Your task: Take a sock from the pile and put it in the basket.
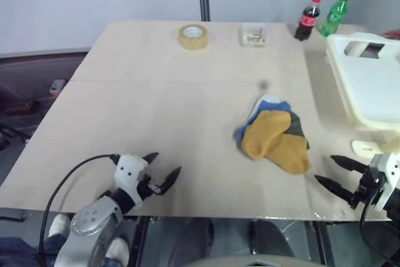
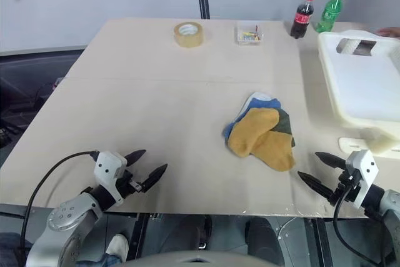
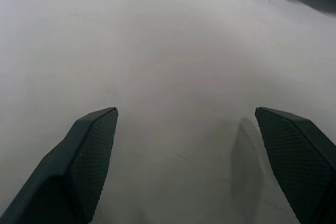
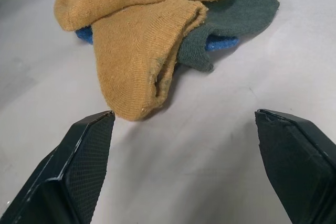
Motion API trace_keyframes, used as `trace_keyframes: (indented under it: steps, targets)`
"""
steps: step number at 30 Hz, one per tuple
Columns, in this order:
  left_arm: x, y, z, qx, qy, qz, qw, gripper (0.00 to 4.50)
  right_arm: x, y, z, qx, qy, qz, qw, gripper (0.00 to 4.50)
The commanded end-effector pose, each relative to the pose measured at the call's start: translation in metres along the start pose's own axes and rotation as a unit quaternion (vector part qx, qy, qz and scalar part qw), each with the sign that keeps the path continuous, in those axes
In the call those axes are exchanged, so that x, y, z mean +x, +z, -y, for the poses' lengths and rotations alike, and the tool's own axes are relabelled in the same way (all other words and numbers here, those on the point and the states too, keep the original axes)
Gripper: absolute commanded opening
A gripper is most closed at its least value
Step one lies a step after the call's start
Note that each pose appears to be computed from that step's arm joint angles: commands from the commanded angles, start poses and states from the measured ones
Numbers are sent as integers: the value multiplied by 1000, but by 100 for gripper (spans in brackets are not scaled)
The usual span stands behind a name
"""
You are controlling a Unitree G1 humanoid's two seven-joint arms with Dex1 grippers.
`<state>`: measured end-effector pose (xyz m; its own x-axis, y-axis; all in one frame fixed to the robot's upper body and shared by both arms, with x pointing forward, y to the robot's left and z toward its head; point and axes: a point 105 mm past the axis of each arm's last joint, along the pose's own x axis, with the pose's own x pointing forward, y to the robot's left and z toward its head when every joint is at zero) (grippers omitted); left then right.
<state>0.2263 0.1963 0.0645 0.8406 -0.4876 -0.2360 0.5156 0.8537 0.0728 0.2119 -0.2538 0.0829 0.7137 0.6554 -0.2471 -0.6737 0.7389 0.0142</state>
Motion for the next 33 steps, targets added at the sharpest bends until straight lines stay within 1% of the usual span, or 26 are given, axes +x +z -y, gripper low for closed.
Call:
trace_keyframes:
  steps: [1,12,23,29,33]
  targets:
    - [-1,13,4,27,-15,23,999,450,-10,8,5,-22,-13,9,1000,442]
    - [-2,15,12,23,-40,38,998,450,-16,5,9,-23,-21,5,1000,442]
    - [2,20,14,28,-54,55,997,450,-18,5,12,-27,-29,7,999,442]
    - [1,24,17,29,-74,64,995,450,-18,7,12,-28,-32,11,999,442]
    - [7,29,26,34,-105,72,991,450,-17,9,12,-27,-32,16,999,442]
